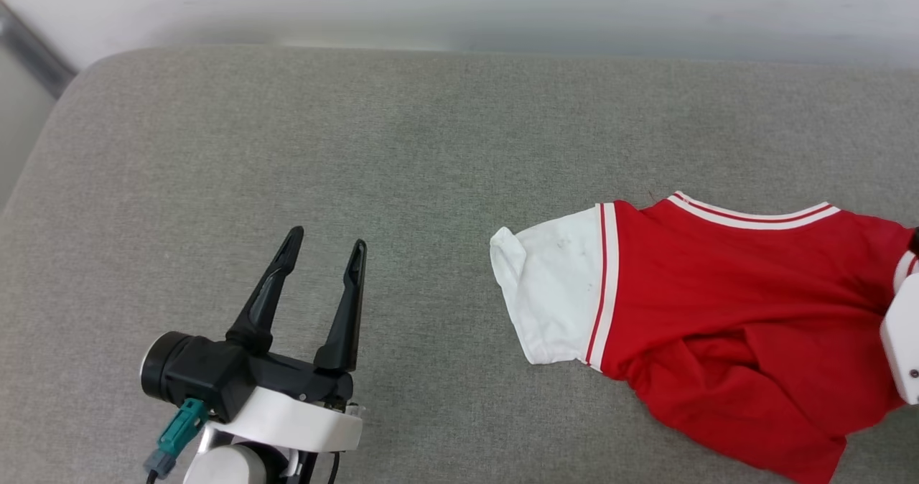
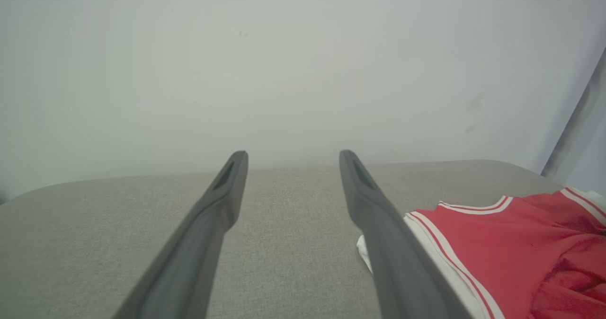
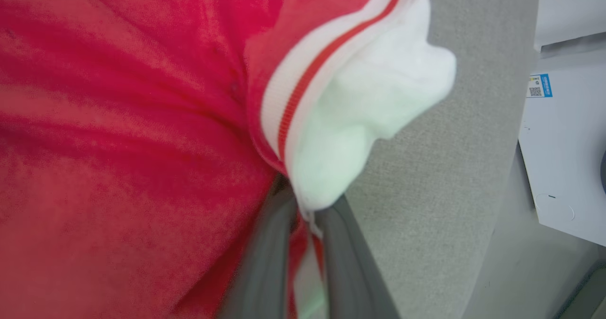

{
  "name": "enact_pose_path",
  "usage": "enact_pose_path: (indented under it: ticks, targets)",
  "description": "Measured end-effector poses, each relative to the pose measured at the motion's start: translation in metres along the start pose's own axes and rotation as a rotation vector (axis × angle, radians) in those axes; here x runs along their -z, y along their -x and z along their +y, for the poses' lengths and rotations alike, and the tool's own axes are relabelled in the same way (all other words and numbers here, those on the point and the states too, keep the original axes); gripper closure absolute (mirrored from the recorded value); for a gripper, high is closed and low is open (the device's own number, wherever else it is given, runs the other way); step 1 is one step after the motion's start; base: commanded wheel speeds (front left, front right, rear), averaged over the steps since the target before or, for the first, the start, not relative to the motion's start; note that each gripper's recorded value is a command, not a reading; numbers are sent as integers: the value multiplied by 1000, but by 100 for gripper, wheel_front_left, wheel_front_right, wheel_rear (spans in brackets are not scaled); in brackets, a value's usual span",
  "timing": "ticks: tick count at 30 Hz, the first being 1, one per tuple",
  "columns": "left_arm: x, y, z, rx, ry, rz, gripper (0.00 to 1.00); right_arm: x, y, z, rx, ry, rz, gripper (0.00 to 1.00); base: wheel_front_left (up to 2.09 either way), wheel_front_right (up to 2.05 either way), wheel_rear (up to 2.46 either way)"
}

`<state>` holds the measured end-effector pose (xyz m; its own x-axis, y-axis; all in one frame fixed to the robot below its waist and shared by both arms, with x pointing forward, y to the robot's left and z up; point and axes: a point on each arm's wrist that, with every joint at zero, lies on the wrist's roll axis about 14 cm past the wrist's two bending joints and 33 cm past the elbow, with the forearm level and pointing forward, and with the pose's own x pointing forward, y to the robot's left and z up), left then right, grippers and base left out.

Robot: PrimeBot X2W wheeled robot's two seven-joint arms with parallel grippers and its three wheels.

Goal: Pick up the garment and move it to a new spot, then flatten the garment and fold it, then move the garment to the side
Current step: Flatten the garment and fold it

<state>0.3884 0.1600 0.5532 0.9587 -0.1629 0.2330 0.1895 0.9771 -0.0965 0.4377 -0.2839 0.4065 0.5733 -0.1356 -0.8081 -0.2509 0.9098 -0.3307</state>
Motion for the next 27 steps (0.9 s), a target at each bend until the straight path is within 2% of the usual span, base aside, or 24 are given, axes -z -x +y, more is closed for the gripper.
enact_pose_path:
  ticks: [4, 5, 6, 7, 8, 16, 20, 24, 27]
  targets:
    - [7, -3, -6, 25, 5, 18, 0, 7, -3, 15, -20, -34, -2, 100, 0, 0, 0]
    - [8, -4, -6, 29, 5, 21, 0, 6, -4, 18, -21, -26, -8, 83, 0, 0, 0]
    - [9, -5, -7, 31, 5, 23, 0, 4, -5, 19, -14, -8, -20, 71, 0, 0, 0]
    - [10, -5, -7, 31, 7, 26, 0, 2, -5, 18, -10, -8, -33, 25, 0, 0, 0]
    - [11, -6, -7, 32, 7, 26, 0, 0, -6, 19, -7, -2, -45, 0, 0, 0, 0]
    - [7, -4, -5, 27, 4, 20, 0, -25, 3, 29, -24, -31, -203, 0, 0, 0, 0]
    - [4, -5, -10, 37, 20, 8, 0, -47, 24, 23, -14, -73, -346, 0, 0, 0, 0]
    - [1, -7, -16, 52, 44, -6, 0, -68, 54, 15, -3, -144, -527, 0, 0, 0, 0]
    - [-3, -10, -24, 78, 52, -19, 0, -68, 74, 6, 11, -256, -632, 0, 0, 0, 0]
